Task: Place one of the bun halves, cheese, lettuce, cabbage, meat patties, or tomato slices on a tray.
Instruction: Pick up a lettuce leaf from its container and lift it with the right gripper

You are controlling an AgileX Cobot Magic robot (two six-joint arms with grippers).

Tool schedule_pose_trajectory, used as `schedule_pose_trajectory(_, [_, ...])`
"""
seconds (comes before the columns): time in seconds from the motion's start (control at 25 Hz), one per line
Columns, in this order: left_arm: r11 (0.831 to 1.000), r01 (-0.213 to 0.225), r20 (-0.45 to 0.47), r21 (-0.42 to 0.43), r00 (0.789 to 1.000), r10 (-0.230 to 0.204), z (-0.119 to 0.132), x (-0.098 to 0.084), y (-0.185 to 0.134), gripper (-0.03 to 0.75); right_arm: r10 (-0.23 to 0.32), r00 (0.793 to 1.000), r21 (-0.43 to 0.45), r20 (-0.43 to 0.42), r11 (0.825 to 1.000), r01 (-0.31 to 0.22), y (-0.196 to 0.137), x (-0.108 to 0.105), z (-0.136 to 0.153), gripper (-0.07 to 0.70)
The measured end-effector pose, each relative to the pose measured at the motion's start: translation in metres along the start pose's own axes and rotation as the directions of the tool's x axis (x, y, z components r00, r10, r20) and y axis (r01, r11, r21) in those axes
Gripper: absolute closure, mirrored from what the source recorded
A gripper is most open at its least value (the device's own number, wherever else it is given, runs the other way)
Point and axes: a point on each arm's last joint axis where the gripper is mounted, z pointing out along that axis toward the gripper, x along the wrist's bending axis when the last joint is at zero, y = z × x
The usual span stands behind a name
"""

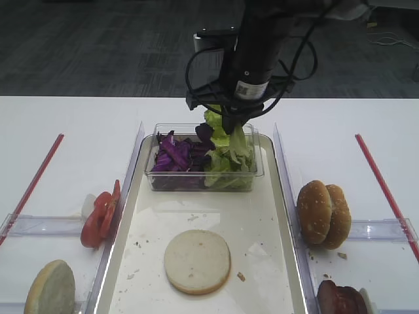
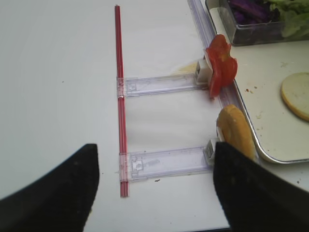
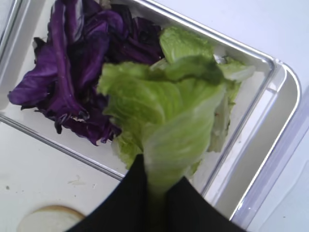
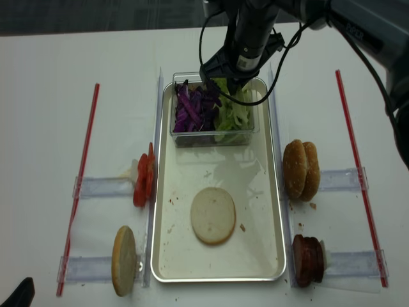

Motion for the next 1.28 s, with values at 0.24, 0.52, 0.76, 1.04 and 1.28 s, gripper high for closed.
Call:
schedule_pose_trajectory(0.24, [1.0, 0.0, 0.0, 0.0, 1.0, 0.0, 0.0, 0.0, 0.0, 0.242, -0.001, 1.0, 0.004, -0.001, 1.0, 0.001, -0.001, 0.001, -0.005, 0.554])
schedule_pose_trajectory(0.52, [1.0, 0.0, 0.0, 0.0, 1.0, 0.0, 0.0, 0.0, 0.0, 0.242, -0.001, 1.0, 0.018, 0.002, 1.0, 0.001, -0.001, 0.0, 0.0, 0.554])
schedule_pose_trajectory(0.76, [1.0, 0.0, 0.0, 0.0, 1.0, 0.0, 0.0, 0.0, 0.0, 0.242, -0.004, 1.0, 0.013, 0.006, 1.0, 0.003, -0.001, -0.001, 0.0, 0.554])
schedule_pose_trajectory(1.04, [1.0, 0.0, 0.0, 0.0, 1.0, 0.0, 0.0, 0.0, 0.0, 0.242, -0.004, 1.0, 0.059, 0.007, 0.998, 0.003, -0.005, -0.001, 0.0, 0.554])
schedule_pose_trajectory(1.28, [1.0, 0.0, 0.0, 0.0, 1.0, 0.0, 0.0, 0.0, 0.0, 0.242, -0.004, 1.0, 0.137, 0.008, 0.991, 0.002, -0.012, -0.001, -0.001, 0.554])
